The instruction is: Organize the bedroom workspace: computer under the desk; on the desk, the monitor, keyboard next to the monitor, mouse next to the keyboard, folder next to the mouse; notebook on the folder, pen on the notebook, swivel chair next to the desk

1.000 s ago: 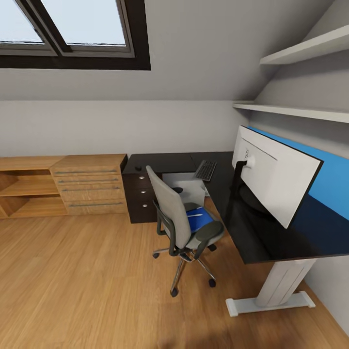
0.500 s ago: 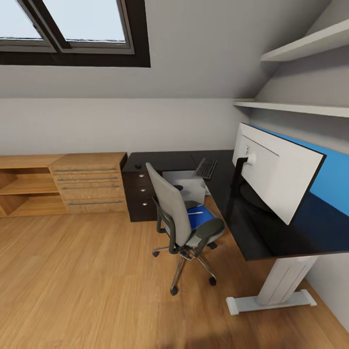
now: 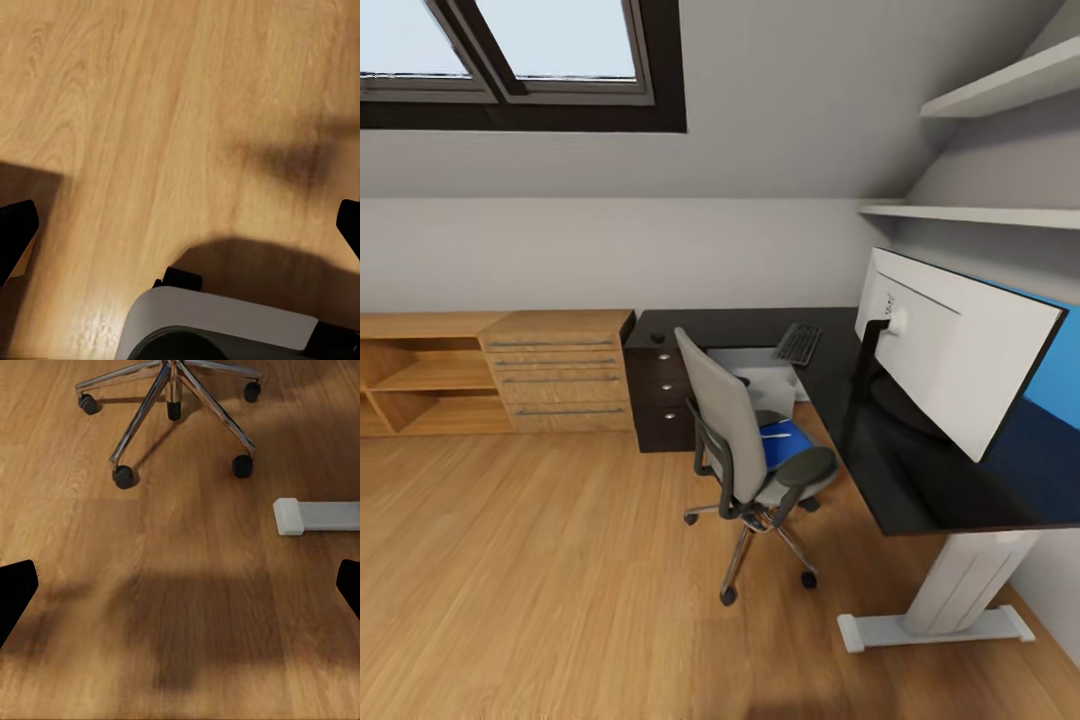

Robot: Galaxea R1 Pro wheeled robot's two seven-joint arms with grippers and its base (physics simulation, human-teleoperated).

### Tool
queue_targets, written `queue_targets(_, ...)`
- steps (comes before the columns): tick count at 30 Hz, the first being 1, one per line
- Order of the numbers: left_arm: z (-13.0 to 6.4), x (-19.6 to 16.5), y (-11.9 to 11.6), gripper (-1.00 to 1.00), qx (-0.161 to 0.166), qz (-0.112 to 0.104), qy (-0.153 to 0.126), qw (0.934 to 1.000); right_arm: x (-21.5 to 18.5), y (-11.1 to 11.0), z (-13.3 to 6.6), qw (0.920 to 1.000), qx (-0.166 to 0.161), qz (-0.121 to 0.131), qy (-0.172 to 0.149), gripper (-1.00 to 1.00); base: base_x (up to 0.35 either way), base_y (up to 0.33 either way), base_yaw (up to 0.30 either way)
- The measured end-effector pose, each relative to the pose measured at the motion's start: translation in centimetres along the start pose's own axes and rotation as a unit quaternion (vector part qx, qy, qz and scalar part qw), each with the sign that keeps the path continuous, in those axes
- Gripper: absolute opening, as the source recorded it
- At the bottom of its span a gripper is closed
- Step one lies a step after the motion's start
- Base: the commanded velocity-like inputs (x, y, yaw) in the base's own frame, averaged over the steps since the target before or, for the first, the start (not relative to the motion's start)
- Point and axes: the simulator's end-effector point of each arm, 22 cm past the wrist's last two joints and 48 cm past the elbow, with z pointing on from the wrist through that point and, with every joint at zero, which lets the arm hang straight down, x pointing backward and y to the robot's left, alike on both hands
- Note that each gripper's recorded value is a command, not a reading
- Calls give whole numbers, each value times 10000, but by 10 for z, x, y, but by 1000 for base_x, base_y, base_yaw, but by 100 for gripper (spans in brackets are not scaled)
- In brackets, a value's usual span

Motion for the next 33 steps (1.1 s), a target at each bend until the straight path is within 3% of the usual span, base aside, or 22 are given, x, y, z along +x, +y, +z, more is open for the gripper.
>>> queue_targets(11, 15, 13, 0, 100, 0, -2, -2, 10000, 17, 0, 9, 10000, 3, 4, -8, 100, 0, 0, 213)
queue_targets(33, 45, 42, 0, 100, 3, -1, -5, 10000, 54, 0, 28, 10000, -1, -2, -13, 100, 0, 0, 18)
